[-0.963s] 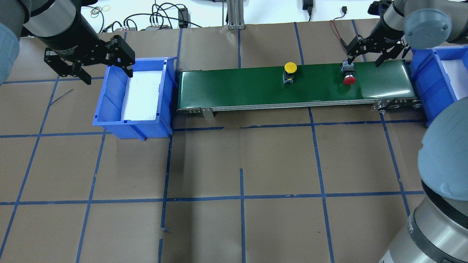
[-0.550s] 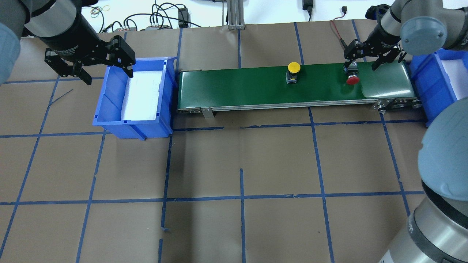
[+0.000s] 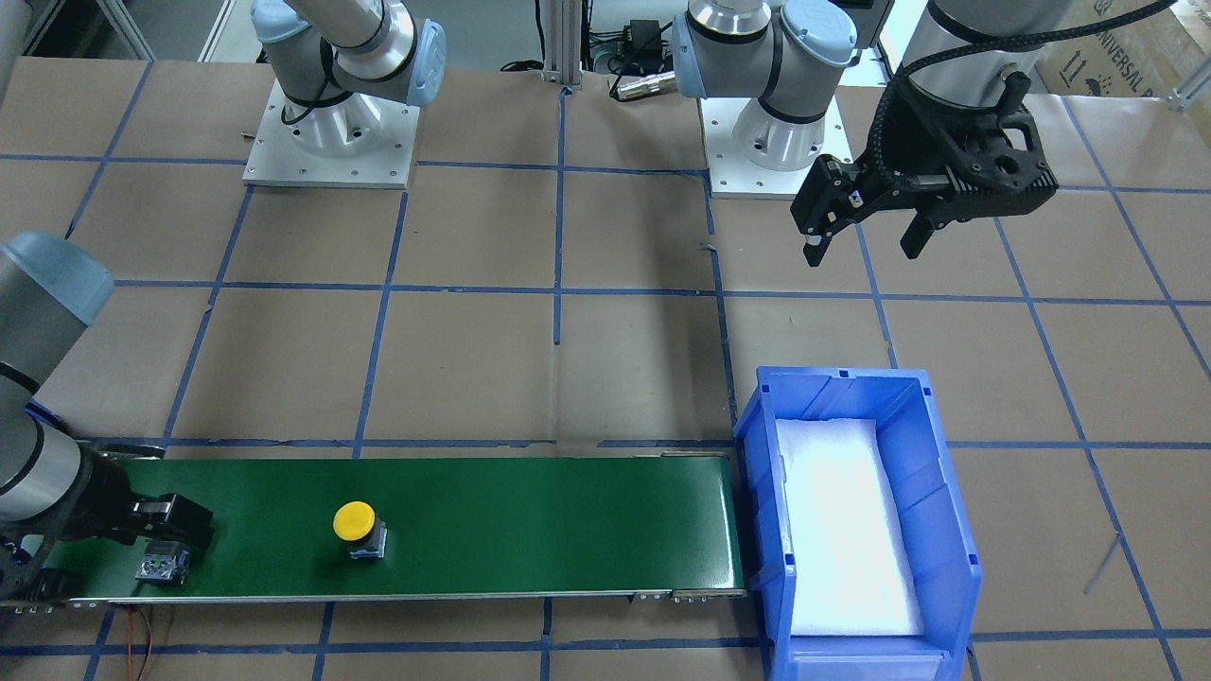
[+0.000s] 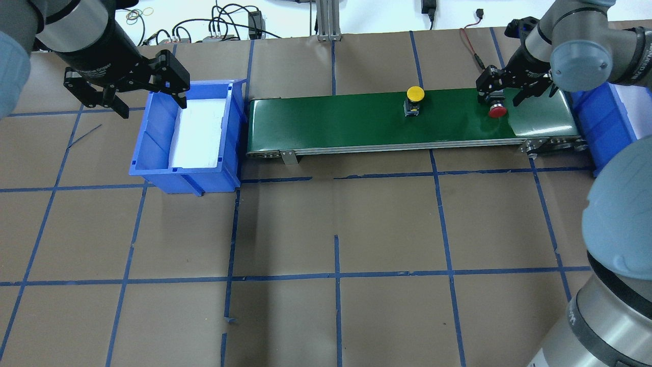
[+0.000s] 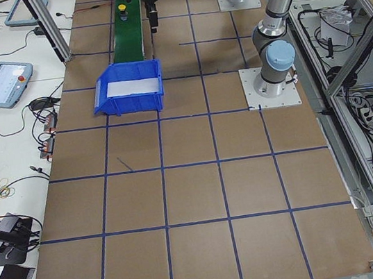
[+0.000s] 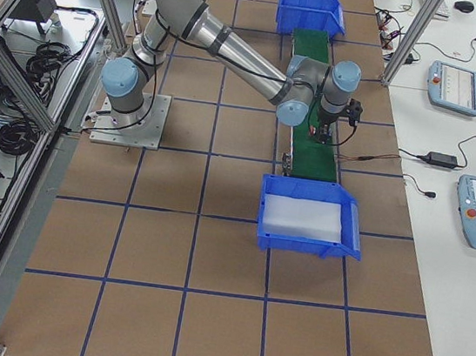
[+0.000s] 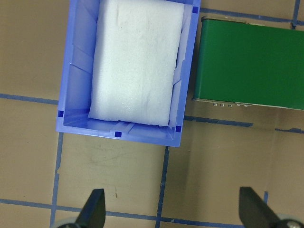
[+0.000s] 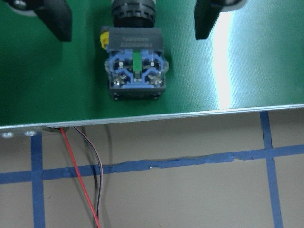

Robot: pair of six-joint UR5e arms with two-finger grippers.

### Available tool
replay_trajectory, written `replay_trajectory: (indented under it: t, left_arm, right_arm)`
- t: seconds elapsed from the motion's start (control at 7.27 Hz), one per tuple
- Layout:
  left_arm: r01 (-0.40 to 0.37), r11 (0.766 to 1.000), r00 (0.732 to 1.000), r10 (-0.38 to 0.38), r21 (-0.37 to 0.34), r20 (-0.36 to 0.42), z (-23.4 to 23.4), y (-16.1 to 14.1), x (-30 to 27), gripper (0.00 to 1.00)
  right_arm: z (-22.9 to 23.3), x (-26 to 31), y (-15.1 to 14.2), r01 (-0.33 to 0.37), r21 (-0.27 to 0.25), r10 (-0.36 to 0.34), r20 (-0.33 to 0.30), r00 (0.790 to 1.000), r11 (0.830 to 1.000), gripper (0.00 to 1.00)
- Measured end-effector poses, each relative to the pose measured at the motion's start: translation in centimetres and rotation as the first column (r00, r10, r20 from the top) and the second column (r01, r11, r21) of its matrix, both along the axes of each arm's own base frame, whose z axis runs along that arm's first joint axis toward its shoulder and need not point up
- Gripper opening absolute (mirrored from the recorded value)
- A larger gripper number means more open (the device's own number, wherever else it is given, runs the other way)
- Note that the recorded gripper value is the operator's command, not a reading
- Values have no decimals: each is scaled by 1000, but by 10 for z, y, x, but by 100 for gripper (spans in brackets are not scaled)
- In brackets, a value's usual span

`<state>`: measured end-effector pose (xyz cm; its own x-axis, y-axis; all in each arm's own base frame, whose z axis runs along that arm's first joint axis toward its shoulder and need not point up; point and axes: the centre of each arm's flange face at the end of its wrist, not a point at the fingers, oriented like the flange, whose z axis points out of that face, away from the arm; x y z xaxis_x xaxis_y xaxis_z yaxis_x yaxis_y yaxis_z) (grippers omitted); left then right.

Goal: Transport two buttons from left to right
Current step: 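Lift the red-capped button with the right gripper toward the far bin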

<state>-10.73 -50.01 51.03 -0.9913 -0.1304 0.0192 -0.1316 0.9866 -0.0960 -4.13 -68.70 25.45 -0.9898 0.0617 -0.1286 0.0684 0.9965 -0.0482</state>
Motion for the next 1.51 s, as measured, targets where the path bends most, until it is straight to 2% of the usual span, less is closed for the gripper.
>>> replay_trajectory:
  t: [0.14,0.28,0.55,0.83,1.1,1.38,1.51]
  left_arm:
    - [2,1000,1000,-2,-1,0,0,0,-1,100]
    - [3,1000,1000,-3,-1,0,0,0,-2,100]
    - [4,1000,1000,-4,-1,0,0,0,-2,100]
    - [4,1000,1000,-4,-2,0,1,0,-2,100]
    - [4,1000,1000,-4,-3,0,1,0,-2,100]
    - [4,1000,1000,-4,-4,0,1,0,-2,100]
    - [4,1000,1000,-4,-5,0,2,0,-1,100]
  right_arm:
    - [-1,0,0,-2,-2,2,-1,1000,1000,11]
    - [0,0,0,-5,-5,5,-2,1000,1000,7]
    - [5,-3,-1,-11,-16,10,-30,1000,1000,6]
    - [28,-16,-9,-7,-48,1,-129,992,999,7]
    - [62,-75,-10,41,-80,-57,-214,975,996,7]
    - [91,-171,10,97,-93,-117,-250,961,991,7]
    - [101,-211,21,94,-95,-117,-262,958,991,8]
